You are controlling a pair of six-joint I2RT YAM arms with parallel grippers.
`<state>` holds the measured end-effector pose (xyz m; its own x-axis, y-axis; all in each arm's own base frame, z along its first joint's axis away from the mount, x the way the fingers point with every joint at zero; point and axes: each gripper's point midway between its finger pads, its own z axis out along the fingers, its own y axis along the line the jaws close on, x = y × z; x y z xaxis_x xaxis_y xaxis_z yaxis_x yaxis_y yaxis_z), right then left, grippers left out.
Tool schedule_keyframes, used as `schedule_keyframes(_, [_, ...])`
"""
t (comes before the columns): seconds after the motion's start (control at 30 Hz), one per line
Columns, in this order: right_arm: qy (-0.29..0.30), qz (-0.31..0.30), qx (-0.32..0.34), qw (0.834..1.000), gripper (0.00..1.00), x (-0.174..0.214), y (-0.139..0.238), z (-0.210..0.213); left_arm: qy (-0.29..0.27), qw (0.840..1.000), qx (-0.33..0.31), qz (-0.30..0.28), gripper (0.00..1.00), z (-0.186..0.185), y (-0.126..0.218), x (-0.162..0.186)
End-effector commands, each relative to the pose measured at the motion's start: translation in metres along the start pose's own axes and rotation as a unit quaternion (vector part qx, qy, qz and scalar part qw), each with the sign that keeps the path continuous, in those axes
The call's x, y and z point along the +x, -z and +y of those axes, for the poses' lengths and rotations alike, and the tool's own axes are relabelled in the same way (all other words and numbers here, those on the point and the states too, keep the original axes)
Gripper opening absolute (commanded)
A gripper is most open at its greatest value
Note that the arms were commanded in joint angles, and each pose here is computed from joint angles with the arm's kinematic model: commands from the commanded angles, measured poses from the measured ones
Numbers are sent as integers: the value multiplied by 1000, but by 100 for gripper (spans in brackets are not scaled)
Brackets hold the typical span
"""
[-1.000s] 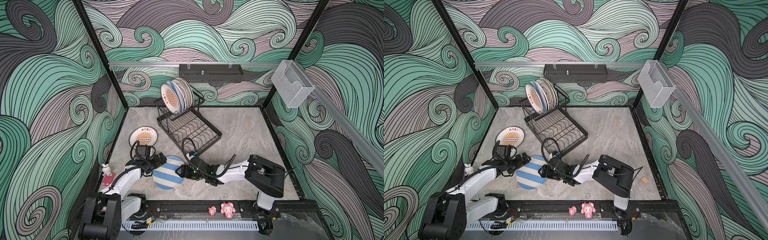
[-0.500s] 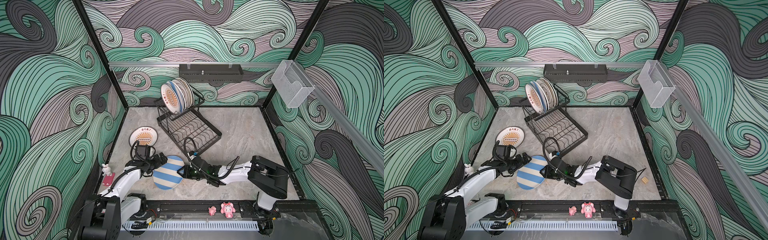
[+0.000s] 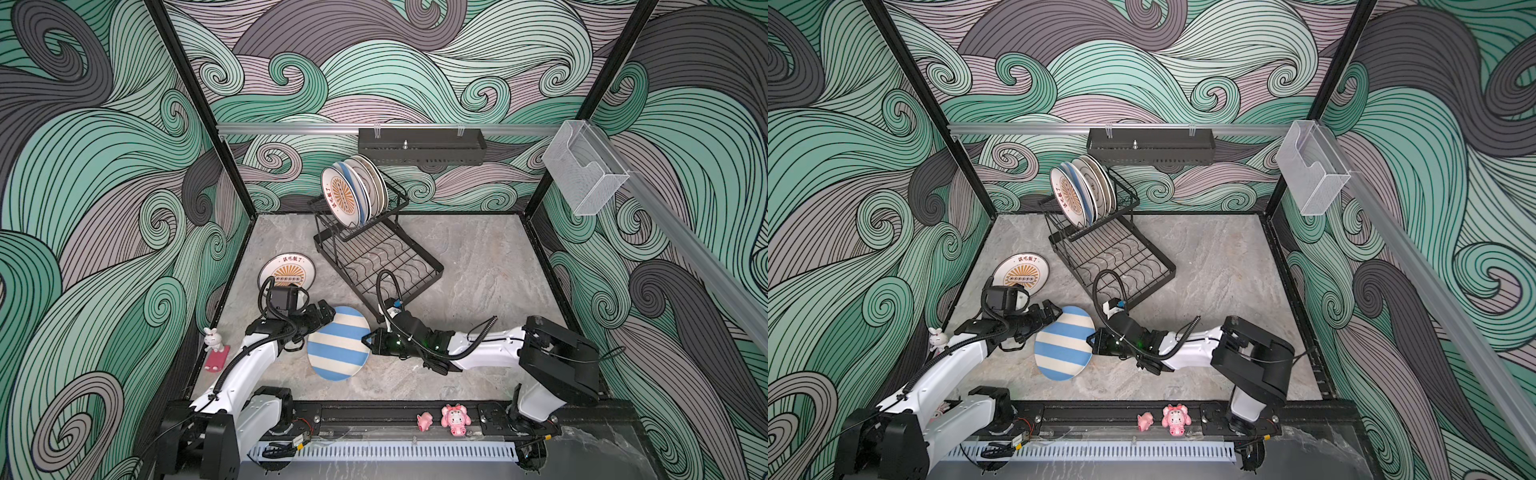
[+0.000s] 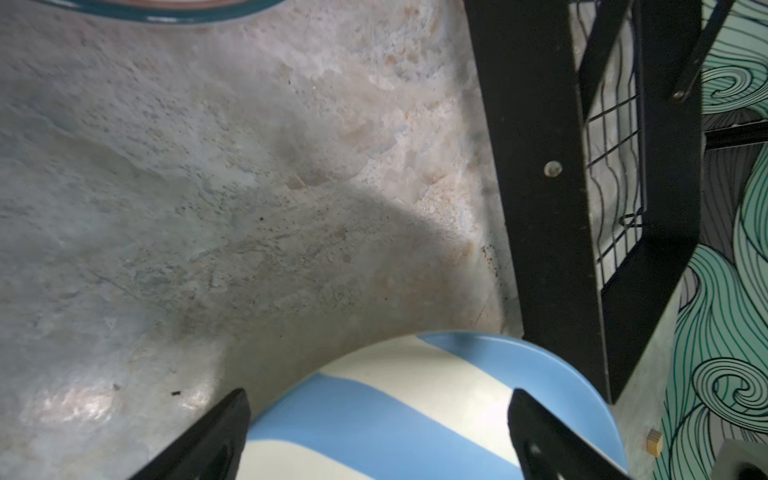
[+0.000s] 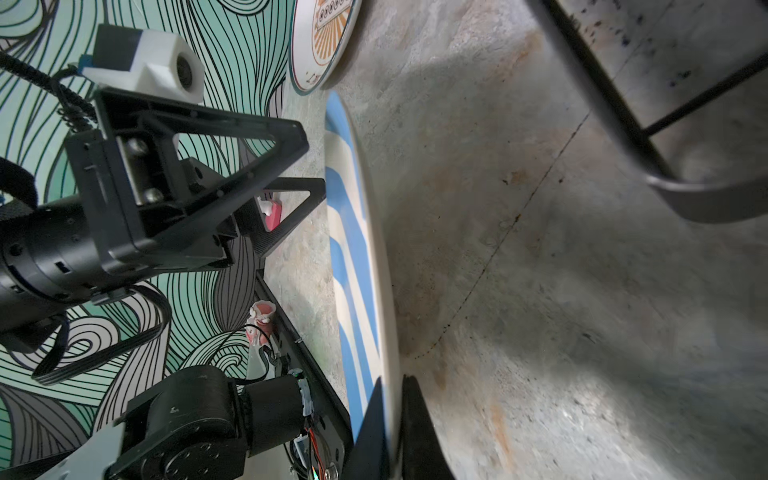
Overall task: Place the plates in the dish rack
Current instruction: 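Lift the striped plate and carry it to the rack with the right gripper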
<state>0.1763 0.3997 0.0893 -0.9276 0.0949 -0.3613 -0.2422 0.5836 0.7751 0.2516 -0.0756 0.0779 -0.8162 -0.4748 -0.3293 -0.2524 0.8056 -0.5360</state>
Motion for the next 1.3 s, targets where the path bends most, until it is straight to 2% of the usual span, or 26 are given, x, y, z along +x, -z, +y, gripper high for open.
schedule_keyframes(0.0, [25,-40,-3,999,4,-19,18,10,-17,1000,16,1,99,-18,17,-8])
schedule_keyframes(0.13, [51,-54,3,997,0,-28,42,16,-39,999,28,6,99,-34,32,-14])
schedule_keyframes(0.3, [100,-71,33,992,0,-40,77,24,-69,996,57,-9,99,-59,53,-29])
schedule_keyframes(0.4, [123,-81,45,988,0,-48,97,31,-98,994,45,-30,99,-63,64,-40])
schedule_keyframes(0.6, [169,-122,87,974,0,-75,142,40,-127,991,29,-30,99,-72,76,-55])
schedule_keyframes(0.77, [226,-163,153,948,0,-112,187,53,-152,985,64,-41,99,-89,82,-64])
schedule_keyframes(1.0, [305,-230,208,900,0,-175,236,108,-188,976,79,-84,99,-97,87,-78])
schedule_keyframes(1.13, [336,-262,225,876,0,-206,245,142,-185,977,73,-70,99,-93,79,-76])
schedule_keyframes(1.27, [367,-287,245,850,0,-236,234,169,-188,976,91,-62,99,-92,67,-71])
